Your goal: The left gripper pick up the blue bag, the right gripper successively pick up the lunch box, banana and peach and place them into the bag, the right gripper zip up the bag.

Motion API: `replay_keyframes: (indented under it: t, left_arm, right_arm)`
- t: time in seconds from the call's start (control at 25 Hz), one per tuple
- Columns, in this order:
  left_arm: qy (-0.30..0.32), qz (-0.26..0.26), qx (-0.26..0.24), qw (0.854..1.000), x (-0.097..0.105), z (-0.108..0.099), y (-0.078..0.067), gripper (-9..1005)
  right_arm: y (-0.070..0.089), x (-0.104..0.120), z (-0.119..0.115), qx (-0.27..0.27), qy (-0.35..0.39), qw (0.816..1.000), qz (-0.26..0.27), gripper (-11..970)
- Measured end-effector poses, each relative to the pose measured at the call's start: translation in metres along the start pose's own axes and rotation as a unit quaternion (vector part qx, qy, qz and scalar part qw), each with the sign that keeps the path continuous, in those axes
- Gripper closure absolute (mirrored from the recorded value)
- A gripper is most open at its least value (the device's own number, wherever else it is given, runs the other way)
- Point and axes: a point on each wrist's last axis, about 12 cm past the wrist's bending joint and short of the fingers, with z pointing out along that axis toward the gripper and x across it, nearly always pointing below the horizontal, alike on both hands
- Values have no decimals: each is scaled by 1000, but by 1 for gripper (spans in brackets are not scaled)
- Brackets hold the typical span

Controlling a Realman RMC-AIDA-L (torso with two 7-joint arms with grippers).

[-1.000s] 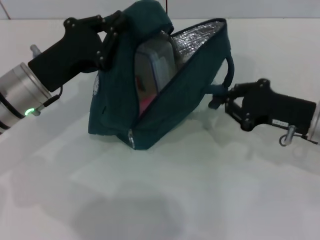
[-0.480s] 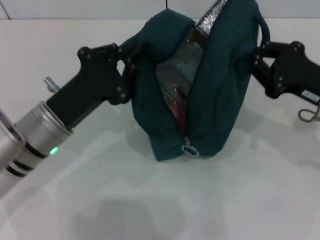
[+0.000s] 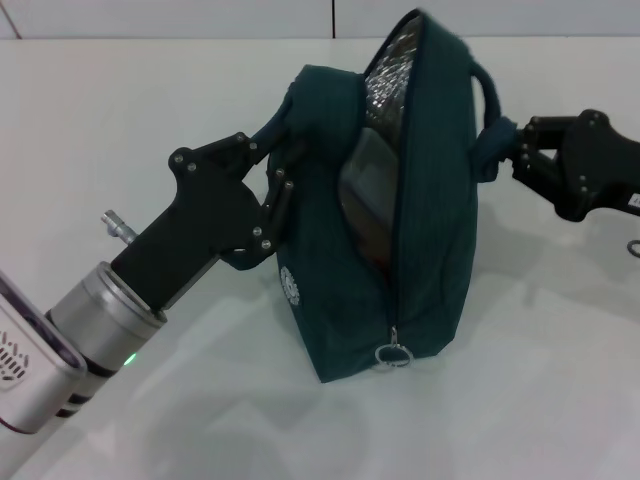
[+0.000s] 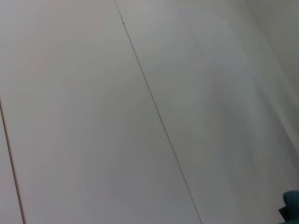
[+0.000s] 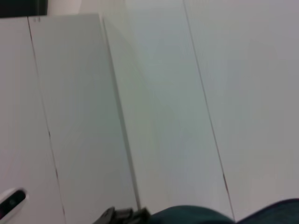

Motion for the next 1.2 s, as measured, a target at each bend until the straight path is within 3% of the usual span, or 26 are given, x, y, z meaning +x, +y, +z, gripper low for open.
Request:
replay_keyframes:
  t: [0.48,0.68,0.92,1.2]
  left_arm:
    - [33,4,22,999,8,6,-7,725]
    - [39,16,22,999,10,6,-8,678]
    - [39,13,22,999,10,6,-9,676]
    - [45,13,18,999,11,9,-8,673]
  right_arm:
    - [-3,4,6,4,26,1000,12,818]
    - [1,3,-5,43,-24,999,-6,638]
    - [14,7,-19,71,-70,994,-49,510]
    - [35,16,-37,42,-106,991,-73,516]
